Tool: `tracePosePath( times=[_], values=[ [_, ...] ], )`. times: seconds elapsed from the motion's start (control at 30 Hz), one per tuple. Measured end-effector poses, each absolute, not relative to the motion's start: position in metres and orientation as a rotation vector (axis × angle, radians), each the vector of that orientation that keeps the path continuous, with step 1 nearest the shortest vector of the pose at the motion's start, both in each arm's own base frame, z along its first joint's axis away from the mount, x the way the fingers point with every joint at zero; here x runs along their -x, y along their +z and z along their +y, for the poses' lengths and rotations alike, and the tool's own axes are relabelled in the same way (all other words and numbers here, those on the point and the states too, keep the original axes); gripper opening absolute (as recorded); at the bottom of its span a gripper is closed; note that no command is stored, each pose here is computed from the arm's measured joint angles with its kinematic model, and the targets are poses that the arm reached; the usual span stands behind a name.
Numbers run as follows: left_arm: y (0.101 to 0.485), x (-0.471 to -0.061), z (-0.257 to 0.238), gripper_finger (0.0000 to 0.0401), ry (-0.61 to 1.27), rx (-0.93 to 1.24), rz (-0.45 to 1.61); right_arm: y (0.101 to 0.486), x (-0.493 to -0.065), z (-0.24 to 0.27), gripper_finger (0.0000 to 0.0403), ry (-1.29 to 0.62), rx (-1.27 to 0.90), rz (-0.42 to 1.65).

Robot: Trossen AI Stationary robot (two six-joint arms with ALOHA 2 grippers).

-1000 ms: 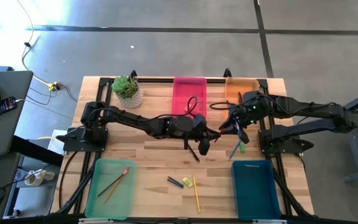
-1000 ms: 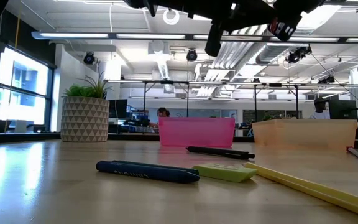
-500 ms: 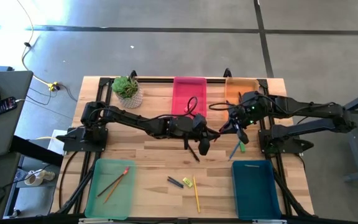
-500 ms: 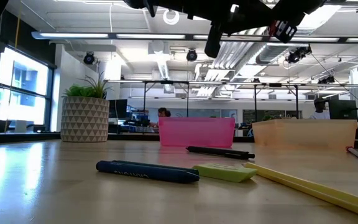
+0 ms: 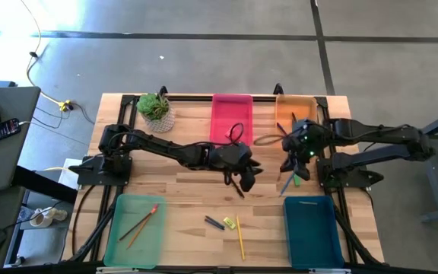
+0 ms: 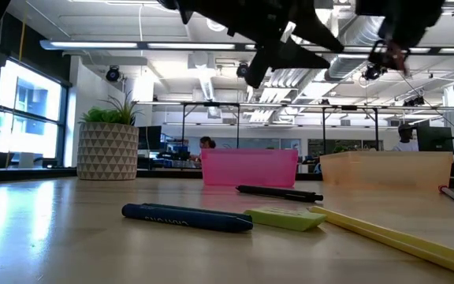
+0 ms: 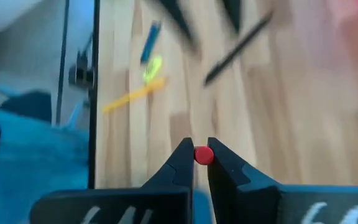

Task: Sort crayons/erasers/pens/pencils in bins
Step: Put the red crayon into the blue bin

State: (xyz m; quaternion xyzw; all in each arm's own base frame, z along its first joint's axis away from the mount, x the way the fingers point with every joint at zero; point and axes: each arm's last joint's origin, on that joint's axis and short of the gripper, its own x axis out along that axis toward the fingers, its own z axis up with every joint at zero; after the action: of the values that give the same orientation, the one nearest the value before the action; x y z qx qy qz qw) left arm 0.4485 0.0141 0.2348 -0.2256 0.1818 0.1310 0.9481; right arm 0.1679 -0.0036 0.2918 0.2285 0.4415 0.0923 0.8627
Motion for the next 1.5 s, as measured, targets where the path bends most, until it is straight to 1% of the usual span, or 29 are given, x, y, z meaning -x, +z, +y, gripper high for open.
tracePosePath(
  times=[0.17,0.33,0.43,0.6,0.83,1.27,1.5],
  values=[
    [0.225,-0.443,0.015,0.0117,0.321,0.440,0.480,0.285,-0.159,0.011,0.0008,0.199,-0.483,1.066],
    [0.218,-0.439,0.015,0.0103,0.341,0.432,0.556,0.284,-0.155,0.029,0.0009,0.212,-0.493,1.129],
    [0.215,-0.437,0.015,0.0095,0.351,0.432,0.594,0.282,-0.150,0.039,0.0009,0.176,-0.479,1.178],
    [0.211,-0.433,0.014,0.0085,0.355,0.428,0.651,0.279,-0.141,0.053,0.0009,0.066,-0.461,1.235],
    [0.208,-0.430,0.009,0.0072,0.354,0.420,0.702,0.276,-0.133,0.074,0.0009,-0.024,-0.480,1.268],
    [0.201,-0.424,0.004,0.0050,0.353,0.393,0.799,0.253,-0.138,0.120,0.0009,-0.128,-0.539,1.415],
    [0.198,-0.421,0.002,0.0049,0.325,0.405,0.852,0.234,-0.145,0.144,0.0013,-0.164,-0.503,1.473]
  ],
)
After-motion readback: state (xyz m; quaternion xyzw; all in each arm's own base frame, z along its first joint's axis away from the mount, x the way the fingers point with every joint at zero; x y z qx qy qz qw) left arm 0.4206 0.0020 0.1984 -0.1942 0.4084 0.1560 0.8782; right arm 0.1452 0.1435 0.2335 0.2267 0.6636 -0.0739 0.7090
